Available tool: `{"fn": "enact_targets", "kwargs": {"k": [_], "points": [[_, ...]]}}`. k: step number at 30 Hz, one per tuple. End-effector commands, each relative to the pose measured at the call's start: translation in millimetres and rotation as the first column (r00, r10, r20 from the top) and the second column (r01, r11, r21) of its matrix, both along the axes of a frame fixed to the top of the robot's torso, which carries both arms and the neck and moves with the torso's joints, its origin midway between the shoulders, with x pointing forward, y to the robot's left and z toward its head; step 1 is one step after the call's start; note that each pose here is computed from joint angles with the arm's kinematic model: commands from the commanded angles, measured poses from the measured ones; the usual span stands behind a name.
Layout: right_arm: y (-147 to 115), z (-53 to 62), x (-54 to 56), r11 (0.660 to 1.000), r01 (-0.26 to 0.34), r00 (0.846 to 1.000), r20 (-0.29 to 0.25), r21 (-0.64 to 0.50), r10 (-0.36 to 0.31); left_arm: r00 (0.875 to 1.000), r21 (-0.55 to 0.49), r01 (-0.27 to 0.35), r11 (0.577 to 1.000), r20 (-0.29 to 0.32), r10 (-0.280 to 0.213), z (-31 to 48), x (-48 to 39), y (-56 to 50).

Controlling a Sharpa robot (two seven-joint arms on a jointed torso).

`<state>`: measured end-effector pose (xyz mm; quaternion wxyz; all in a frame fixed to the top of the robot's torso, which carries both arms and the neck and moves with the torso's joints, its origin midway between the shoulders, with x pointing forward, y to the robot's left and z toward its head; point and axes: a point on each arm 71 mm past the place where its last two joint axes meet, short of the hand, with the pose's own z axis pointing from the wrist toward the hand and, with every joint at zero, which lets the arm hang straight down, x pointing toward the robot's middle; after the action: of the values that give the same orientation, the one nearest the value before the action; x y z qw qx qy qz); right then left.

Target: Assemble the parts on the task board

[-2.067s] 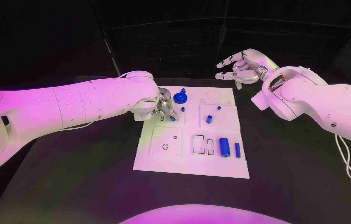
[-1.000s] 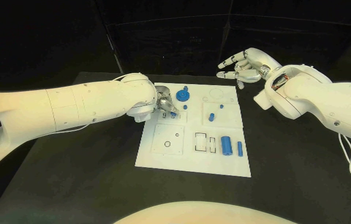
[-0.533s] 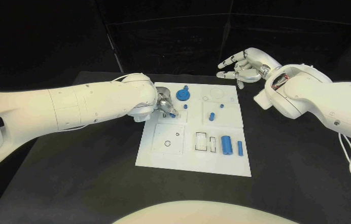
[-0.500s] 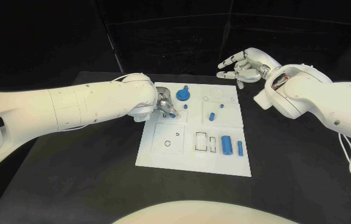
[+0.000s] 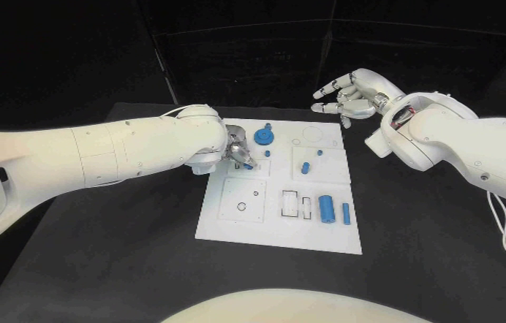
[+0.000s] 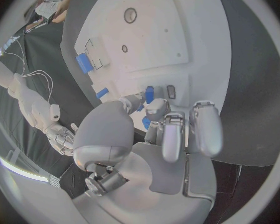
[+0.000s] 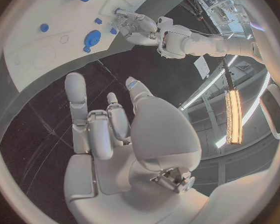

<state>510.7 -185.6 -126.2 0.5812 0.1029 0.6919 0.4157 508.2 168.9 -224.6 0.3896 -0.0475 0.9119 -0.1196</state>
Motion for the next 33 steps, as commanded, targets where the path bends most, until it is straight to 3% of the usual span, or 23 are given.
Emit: {"fn": "enact_targets", "kwargs": {"k": [1, 33], "points": [[1.0, 1.2, 0.2, 1.0, -0.01, 1.0, 0.004, -0.001, 0.01, 1.0, 0.035, 0.013, 0.999, -0.016, -0.013, -2.2, -0.7, 2.0], [-1.6, 0.3, 0.4, 1.0, -0.004, 1.0, -0.005, -0.012, 0.004, 0.998, 0.071, 0.024, 0.997, -0.065, -0.02, -7.4, 8.5, -5.3]]}}
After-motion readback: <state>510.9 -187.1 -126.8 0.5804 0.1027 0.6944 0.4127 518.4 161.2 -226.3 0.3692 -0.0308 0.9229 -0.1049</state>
